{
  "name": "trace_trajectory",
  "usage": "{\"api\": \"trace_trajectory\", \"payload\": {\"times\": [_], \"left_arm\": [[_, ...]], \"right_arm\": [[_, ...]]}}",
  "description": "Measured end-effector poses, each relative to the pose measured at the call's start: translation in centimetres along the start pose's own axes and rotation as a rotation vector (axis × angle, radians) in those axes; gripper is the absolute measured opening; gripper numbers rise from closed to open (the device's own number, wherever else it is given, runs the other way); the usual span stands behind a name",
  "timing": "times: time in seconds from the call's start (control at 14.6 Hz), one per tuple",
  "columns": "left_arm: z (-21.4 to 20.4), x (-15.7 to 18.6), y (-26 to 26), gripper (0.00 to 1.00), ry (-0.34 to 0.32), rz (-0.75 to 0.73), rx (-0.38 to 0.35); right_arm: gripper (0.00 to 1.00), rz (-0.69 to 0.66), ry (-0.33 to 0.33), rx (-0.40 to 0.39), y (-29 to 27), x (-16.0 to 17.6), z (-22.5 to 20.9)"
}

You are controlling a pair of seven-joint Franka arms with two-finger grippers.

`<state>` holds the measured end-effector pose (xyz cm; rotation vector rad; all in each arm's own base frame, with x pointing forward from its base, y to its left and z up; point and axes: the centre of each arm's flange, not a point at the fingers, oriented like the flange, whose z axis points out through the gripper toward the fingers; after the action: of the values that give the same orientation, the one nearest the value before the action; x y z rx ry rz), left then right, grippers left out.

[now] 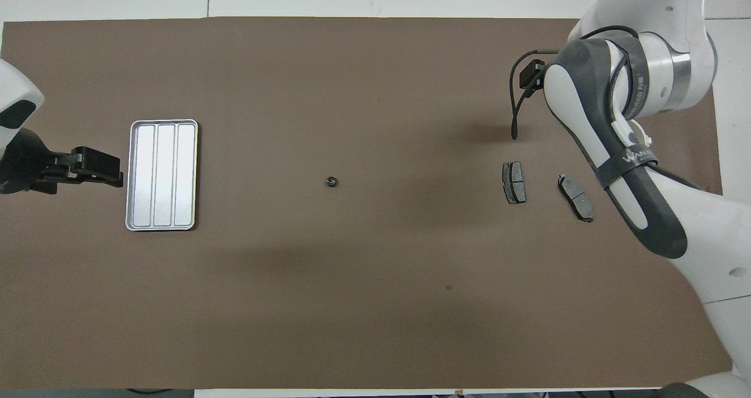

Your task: Pick bearing gear from pile to tray

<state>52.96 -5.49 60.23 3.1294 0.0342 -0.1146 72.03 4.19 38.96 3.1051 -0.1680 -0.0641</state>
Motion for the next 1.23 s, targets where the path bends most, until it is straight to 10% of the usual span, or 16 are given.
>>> {"api": "trace_trajectory", "payload": {"times": [1.23], "left_arm": [[0.0, 0.0, 0.0, 1.00, 0.000, 0.000, 0.000]], "right_arm": [[1.00, -0.043, 0.133, 0.017, 3.4, 1.7, 10.4]]}}
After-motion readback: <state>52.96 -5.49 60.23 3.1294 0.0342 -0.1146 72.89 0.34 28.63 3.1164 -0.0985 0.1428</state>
